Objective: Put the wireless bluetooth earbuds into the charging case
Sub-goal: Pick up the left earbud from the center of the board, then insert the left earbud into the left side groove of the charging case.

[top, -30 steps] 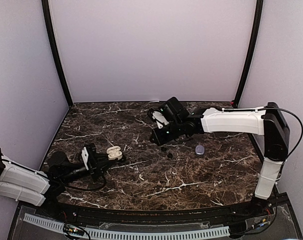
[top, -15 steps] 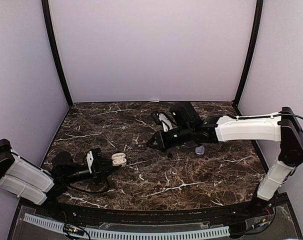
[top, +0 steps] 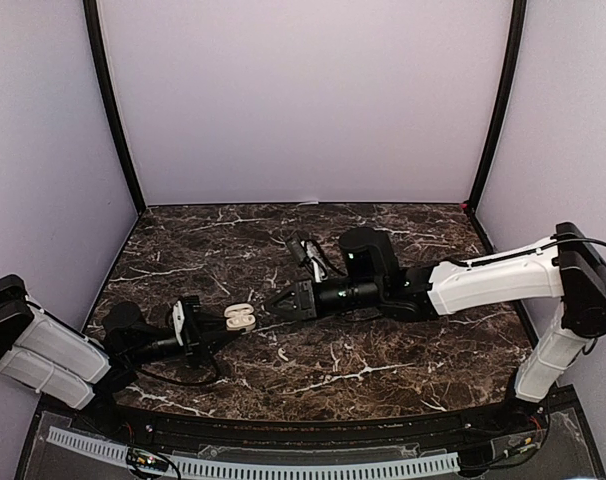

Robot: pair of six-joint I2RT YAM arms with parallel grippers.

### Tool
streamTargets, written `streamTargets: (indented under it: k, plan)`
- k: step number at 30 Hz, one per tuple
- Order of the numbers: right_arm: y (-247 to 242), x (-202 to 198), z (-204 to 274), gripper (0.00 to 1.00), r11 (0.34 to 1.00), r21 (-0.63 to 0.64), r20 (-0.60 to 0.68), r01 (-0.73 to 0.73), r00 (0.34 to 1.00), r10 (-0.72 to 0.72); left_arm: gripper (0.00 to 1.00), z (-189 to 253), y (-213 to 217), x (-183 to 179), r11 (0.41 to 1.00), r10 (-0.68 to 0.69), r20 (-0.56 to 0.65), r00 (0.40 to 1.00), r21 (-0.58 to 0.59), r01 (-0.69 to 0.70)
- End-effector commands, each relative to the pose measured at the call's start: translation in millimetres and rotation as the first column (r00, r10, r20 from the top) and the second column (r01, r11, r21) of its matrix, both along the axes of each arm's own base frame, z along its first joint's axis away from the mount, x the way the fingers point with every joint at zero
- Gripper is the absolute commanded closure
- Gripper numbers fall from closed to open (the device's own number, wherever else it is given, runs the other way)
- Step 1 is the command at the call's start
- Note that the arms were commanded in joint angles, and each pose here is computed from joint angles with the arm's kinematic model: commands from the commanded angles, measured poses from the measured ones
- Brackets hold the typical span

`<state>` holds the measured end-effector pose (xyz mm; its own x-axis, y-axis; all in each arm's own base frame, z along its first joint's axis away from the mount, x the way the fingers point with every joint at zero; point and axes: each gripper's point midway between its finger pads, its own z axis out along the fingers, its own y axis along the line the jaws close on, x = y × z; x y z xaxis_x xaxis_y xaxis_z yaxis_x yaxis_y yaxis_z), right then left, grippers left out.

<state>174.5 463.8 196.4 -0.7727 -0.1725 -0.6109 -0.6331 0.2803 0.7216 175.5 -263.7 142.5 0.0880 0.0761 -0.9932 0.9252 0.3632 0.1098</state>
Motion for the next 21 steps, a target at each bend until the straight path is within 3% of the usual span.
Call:
streamTargets:
  k: [1,11,21]
  plan:
    - [9,-7,39,0.89,0.986,0.167,0.034,-0.014,0.999,0.008,0.86,17,-4,0,0.999,-0.022,0.061,0.998,-0.039,0.024]
    - [21,-23,39,0.89,0.974,0.198,0.083,-0.107,0.992,0.093,0.86,20,-4,-4,0.998,-0.041,0.071,0.997,-0.048,0.045]
    - [26,-24,30,0.89,0.980,0.147,0.126,-0.136,0.985,0.118,0.86,22,-6,-8,0.996,-0.066,0.073,0.995,-0.056,0.071]
